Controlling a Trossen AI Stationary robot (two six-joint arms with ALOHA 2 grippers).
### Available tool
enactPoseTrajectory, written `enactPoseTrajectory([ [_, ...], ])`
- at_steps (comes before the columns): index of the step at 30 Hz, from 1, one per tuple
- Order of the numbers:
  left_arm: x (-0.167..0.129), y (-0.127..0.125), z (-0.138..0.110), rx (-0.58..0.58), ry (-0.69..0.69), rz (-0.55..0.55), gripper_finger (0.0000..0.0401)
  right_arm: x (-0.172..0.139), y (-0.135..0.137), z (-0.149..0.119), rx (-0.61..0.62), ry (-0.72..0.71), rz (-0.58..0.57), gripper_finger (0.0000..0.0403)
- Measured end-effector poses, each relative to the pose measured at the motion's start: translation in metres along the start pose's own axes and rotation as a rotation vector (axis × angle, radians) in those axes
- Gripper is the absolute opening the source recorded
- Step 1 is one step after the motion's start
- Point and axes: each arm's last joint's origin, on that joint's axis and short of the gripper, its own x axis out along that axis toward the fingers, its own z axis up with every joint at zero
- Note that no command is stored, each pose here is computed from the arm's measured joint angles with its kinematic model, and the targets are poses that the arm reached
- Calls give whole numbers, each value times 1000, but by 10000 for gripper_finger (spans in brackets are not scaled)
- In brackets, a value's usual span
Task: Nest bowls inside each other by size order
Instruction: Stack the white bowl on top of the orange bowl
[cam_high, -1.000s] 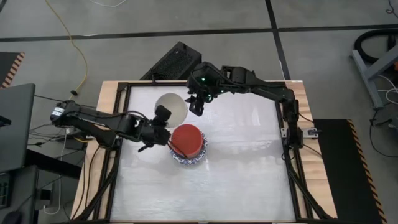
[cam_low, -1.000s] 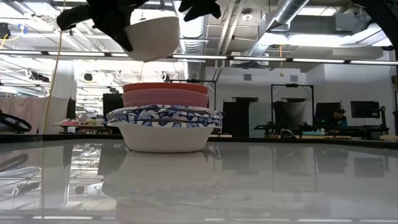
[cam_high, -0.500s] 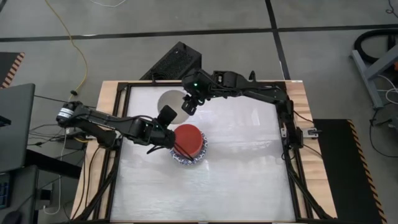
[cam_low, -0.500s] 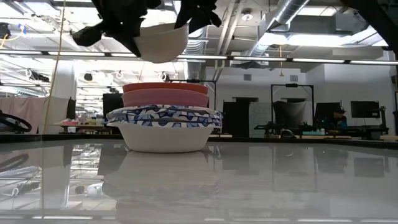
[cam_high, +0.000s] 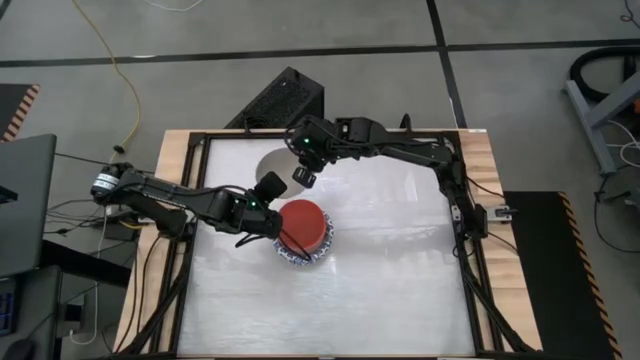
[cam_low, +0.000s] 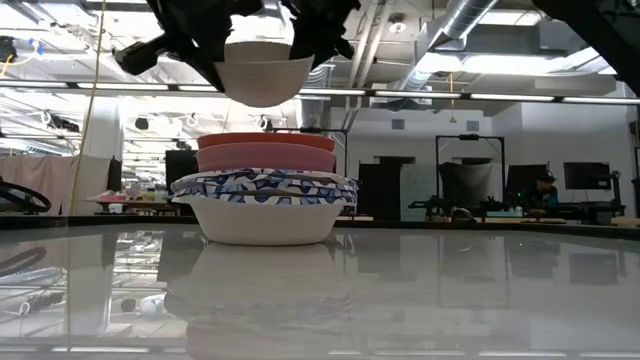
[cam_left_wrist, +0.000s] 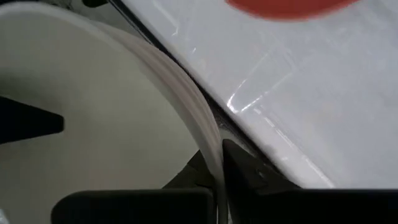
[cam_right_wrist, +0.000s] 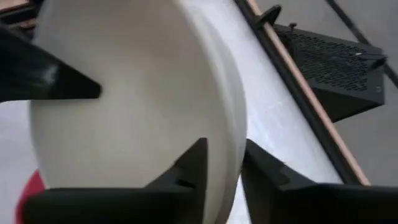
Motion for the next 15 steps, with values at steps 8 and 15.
enactPoseTrajectory([
  [8,-1,2,1,27,0,23,2,0,-7,-2,-1,24,-33,16],
  [15,-1,5,2,3,-31,33,14,-1,-9,-2,-13,28,-24,15],
])
